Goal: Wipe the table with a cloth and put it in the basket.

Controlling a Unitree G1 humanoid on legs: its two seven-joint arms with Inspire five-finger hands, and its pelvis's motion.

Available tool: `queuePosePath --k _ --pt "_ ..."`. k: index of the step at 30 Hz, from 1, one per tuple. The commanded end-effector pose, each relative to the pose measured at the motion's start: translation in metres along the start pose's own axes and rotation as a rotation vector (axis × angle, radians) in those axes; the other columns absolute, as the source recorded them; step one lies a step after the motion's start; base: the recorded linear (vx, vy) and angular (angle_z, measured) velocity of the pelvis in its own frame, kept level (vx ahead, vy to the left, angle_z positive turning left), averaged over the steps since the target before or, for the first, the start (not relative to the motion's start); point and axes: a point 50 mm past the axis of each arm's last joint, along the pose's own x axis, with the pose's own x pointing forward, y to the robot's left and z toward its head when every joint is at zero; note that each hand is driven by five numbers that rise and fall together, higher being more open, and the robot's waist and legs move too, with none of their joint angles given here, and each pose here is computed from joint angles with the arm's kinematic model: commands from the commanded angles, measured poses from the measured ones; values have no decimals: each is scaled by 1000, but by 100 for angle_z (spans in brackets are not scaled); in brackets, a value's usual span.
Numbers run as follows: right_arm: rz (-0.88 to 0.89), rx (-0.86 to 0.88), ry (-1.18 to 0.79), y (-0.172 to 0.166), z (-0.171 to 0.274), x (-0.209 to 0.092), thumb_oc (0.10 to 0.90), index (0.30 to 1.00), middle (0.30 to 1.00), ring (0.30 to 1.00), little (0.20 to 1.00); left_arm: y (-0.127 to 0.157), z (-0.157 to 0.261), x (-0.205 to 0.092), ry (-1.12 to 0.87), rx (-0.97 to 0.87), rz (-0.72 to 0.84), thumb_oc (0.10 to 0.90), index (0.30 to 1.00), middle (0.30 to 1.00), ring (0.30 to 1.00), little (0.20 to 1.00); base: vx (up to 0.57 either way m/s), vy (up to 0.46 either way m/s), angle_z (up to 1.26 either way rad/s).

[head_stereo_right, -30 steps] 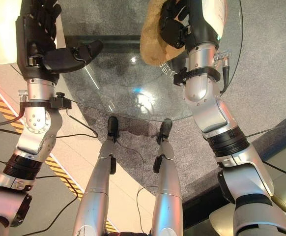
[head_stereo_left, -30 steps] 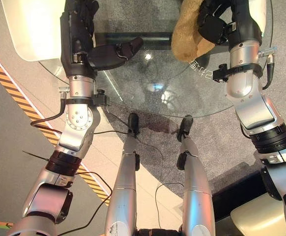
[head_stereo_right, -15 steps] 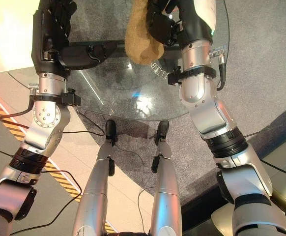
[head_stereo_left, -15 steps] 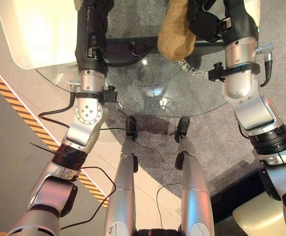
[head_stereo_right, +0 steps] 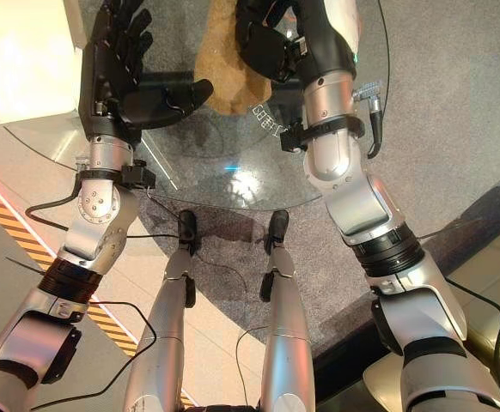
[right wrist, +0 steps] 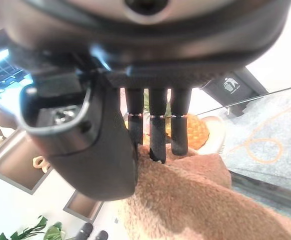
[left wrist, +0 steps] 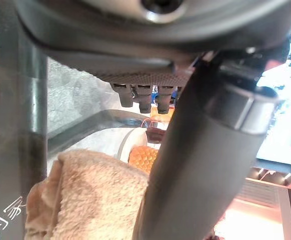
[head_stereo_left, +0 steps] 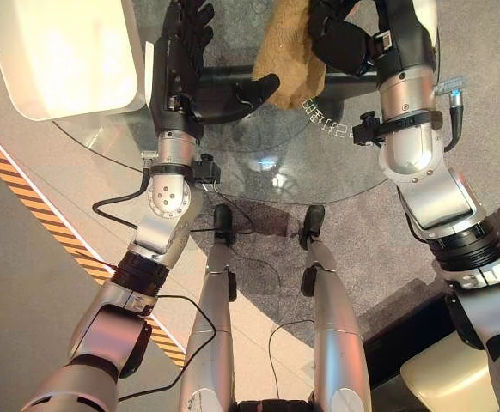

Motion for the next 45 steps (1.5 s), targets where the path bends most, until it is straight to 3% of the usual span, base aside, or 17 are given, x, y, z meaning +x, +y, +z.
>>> queuePosePath --k 1,27,45 --pt "-153 217 -570 -40 119 12 100 300 300 300 200 -21 47 23 -225 -55 -90 800 900 900 900 900 0 0 0" --pt "63 594 -625 -27 137 9 100 300 300 300 200 -26 34 31 -161 2 -133 800 900 900 900 900 0 0 0" --pt "91 626 -727 -35 155 8 100 300 300 300 200 -18 23 29 -125 31 -117 800 900 900 900 900 0 0 0"
